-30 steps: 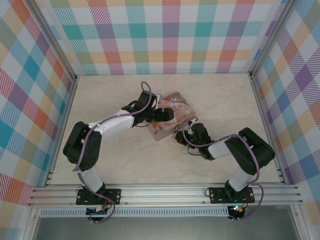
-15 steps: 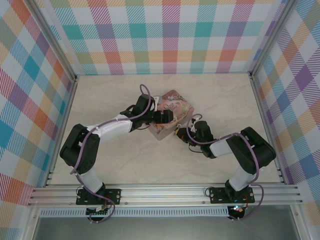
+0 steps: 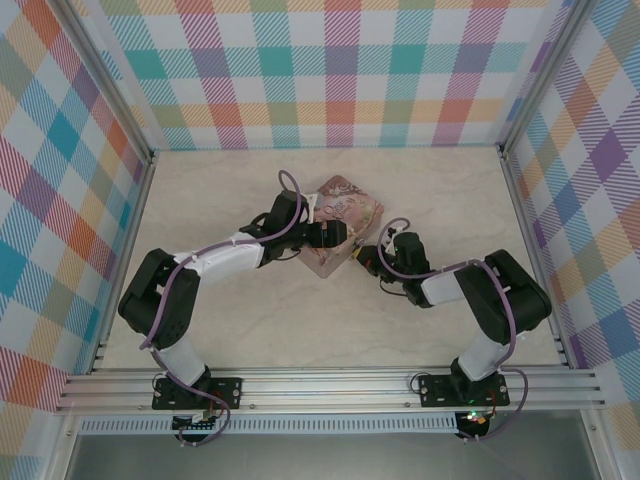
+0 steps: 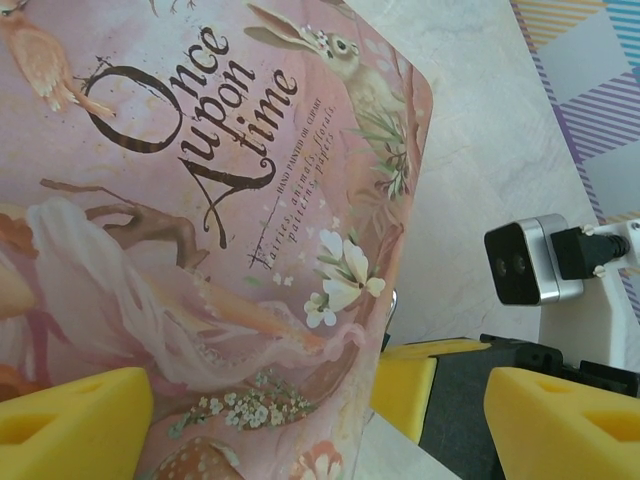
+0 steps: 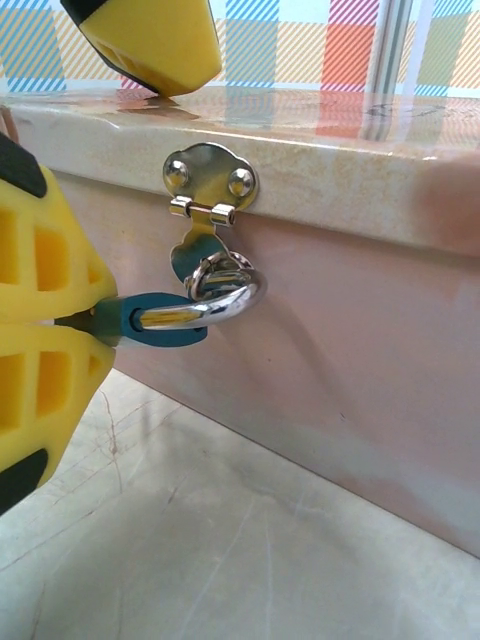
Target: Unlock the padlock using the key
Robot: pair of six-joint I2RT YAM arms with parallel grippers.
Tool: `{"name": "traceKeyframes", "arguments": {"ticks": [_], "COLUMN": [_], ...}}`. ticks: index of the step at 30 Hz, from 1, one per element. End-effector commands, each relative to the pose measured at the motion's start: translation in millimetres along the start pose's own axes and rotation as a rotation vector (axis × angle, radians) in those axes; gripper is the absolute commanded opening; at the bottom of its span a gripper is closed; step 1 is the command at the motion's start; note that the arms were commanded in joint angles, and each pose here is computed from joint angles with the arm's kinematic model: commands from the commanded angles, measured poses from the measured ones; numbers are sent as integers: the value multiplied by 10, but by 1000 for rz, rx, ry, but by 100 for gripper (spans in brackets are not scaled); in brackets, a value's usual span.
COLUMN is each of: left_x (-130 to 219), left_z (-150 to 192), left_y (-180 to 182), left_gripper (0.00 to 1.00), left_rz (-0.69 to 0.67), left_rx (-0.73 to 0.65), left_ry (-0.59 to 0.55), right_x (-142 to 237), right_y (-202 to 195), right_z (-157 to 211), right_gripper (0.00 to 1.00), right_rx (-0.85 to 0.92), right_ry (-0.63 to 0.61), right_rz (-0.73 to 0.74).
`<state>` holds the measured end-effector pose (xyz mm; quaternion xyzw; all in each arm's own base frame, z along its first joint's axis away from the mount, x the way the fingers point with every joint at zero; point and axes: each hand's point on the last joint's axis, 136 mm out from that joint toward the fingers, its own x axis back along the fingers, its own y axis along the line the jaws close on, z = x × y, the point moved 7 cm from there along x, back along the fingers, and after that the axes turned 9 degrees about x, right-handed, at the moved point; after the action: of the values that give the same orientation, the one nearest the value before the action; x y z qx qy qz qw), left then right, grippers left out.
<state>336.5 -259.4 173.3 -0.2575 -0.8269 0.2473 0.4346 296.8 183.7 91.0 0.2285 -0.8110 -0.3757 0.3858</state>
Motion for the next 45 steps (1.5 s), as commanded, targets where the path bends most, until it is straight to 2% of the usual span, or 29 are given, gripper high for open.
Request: {"name": "traceKeyframes", "arguments": {"ticks": [1, 10, 19, 25, 30, 37, 42, 45], "left_x": [11, 111, 174, 338, 401, 729, 1145, 1318], "left_z": [423, 389, 347, 91, -140, -458, -515, -455], "left_y": [490, 563, 706, 836, 879, 547, 363, 322], "left_gripper": [87, 88, 89, 89, 90, 100, 100, 100], "left_rz": [-235, -231, -245, -260, -243, -169, -155, -135], "left_rx": [84, 112, 152, 159, 168, 119, 93, 104], "left_ry": [143, 136, 123, 89, 63, -73, -185, -226], "right_x": [53, 197, 264, 517, 747, 885, 760, 669], "right_y": [7, -73, -45, 46, 165, 207, 259, 231], "right_z": [-305, -354, -339, -137, 118, 515, 770, 843], "right_gripper": [1, 1, 1, 1, 1, 2, 2, 3], "right_rx": [37, 58, 121, 255, 317, 224, 153, 124], "right_ry": [-136, -166, -129, 17, 196, 356, 489, 516], "right_rz": [25, 19, 41, 49, 28, -62, -88, -58]}}
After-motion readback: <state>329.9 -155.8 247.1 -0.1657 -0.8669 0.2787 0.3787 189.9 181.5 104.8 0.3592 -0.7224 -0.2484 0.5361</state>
